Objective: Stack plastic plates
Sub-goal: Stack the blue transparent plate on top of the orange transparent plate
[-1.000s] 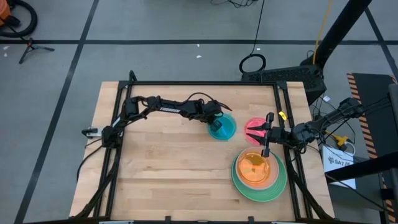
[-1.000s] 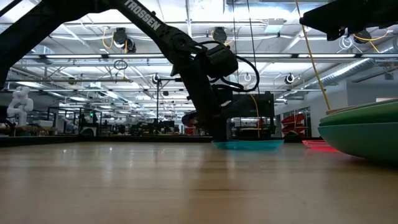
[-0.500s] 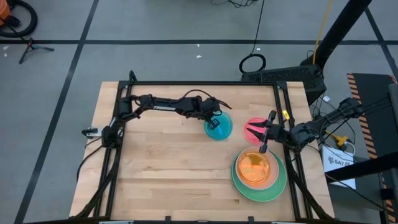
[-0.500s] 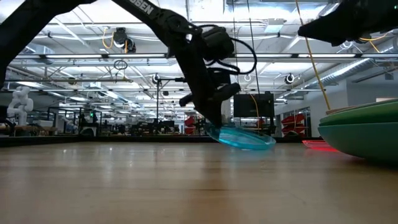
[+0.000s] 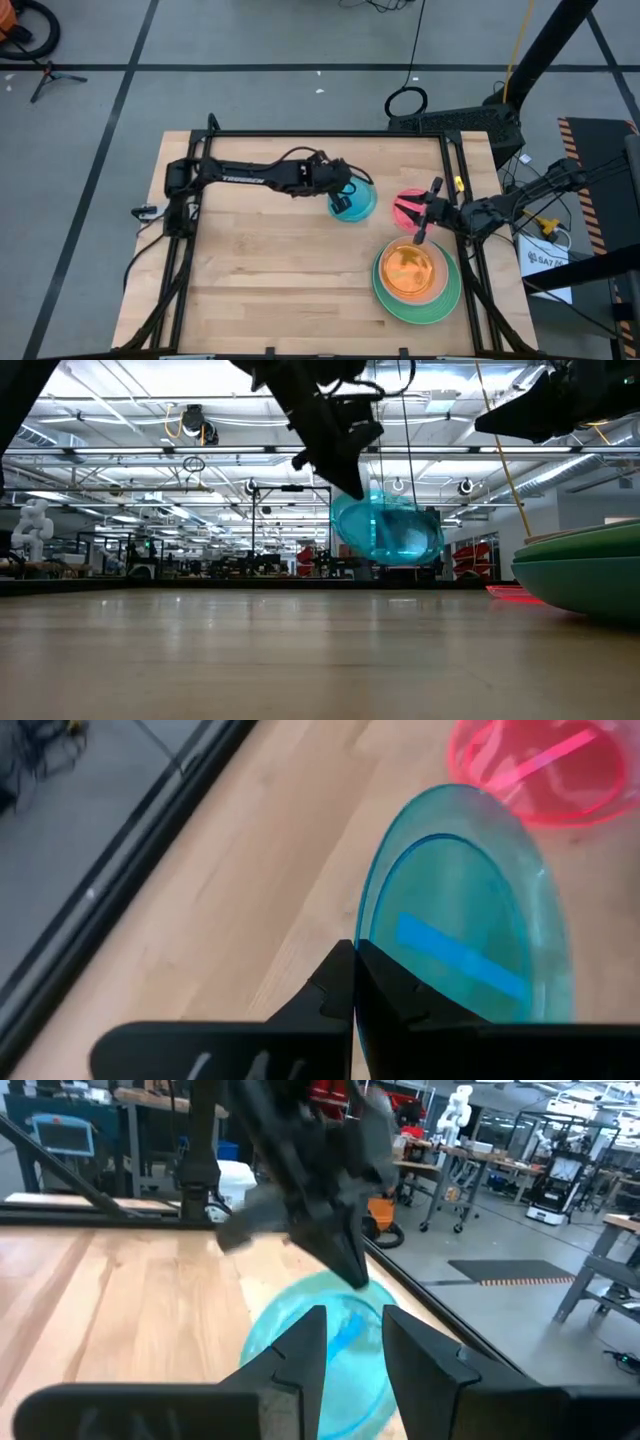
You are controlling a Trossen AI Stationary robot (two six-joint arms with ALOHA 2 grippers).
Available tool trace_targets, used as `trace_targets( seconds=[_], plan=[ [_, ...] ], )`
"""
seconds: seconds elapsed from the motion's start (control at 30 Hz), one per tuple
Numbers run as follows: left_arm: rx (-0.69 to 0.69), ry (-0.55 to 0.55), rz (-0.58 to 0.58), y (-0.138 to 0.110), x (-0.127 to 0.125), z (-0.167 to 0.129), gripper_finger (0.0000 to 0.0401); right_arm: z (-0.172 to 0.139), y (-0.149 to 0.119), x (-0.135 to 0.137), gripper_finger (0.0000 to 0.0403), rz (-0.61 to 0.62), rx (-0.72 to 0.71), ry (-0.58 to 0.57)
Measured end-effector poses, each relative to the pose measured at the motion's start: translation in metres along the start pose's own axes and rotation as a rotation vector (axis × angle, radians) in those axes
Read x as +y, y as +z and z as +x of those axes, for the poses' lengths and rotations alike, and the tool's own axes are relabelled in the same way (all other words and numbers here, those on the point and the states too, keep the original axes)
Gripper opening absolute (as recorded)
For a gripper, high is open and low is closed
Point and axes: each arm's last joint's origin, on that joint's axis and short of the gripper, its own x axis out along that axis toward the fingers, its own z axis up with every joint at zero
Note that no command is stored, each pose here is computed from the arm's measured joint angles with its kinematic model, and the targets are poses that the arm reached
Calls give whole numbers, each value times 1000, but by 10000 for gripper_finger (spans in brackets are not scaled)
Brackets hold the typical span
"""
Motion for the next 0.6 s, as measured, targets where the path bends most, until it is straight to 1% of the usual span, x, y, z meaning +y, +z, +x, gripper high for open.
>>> trace_targets(
  seconds=[0.17, 0.3, 0.37, 0.47, 0.6],
  plan=[
    [-39, -40, 55, 1, -20, -14, 6, 1, 6, 0, 93, 2, -2, 1],
    [-91, -99, 61, 4, -35, -24, 6, 0, 18, -1, 93, 57, -30, 5],
    [-109, -154, 56, 5, -43, -27, 6, -1, 24, -1, 93, 81, -43, 16],
    [-151, -251, 37, 8, -54, -32, 6, -3, 31, 1, 93, 88, -65, 99],
    [-200, -352, -4, 11, -67, -39, 6, -6, 43, 3, 93, 104, -105, 230]
  ],
)
